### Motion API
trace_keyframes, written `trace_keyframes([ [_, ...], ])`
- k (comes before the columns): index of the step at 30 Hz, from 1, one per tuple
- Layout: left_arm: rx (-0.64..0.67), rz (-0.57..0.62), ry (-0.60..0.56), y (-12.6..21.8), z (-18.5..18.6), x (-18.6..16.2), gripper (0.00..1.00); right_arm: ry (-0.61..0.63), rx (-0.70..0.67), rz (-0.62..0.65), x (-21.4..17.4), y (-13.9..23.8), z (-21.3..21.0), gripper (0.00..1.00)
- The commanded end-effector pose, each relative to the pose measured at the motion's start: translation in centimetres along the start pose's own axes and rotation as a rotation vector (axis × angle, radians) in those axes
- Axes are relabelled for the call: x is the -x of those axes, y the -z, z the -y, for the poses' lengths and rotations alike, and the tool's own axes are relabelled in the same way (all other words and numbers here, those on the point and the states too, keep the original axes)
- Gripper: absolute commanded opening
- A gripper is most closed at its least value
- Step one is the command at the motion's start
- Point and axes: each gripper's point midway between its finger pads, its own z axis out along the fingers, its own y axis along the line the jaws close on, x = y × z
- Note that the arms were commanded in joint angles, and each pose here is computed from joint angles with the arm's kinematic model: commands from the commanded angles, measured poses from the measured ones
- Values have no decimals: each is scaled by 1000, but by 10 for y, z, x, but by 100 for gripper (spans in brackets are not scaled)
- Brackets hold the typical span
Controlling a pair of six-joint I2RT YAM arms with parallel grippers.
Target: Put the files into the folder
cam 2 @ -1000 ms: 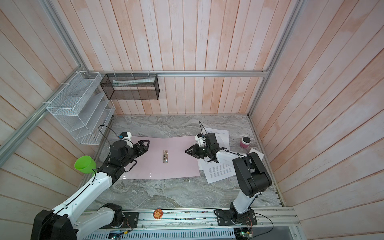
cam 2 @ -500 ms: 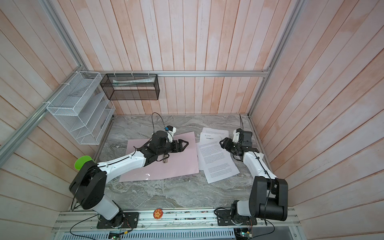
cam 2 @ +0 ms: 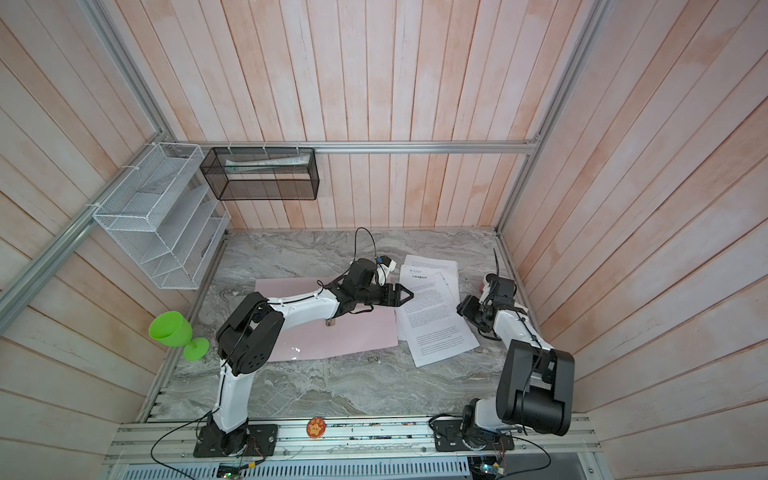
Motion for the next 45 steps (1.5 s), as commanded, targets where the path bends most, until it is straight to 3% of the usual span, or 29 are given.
trace_keyframes([
  [1,-41,-39,-2,-13,-1,-10,81,-25,-50,-23,-13,-7,19,63],
  [8,-37,-82,14,-28,-15,-26,80,-53,-18,-26,-17,-5,18,63],
  [14,-35,-100,23,-35,-23,-34,80,-108,125,-106,-30,-5,4,60],
  [29,-29,-135,41,-39,-36,-49,79,-137,417,-106,-45,33,-46,52],
  [42,-26,-143,72,-38,-44,-55,78,-138,264,-161,-55,-1,-13,48],
  [45,-28,-146,72,-39,-45,-55,78,-141,298,-168,-54,-3,-17,44],
])
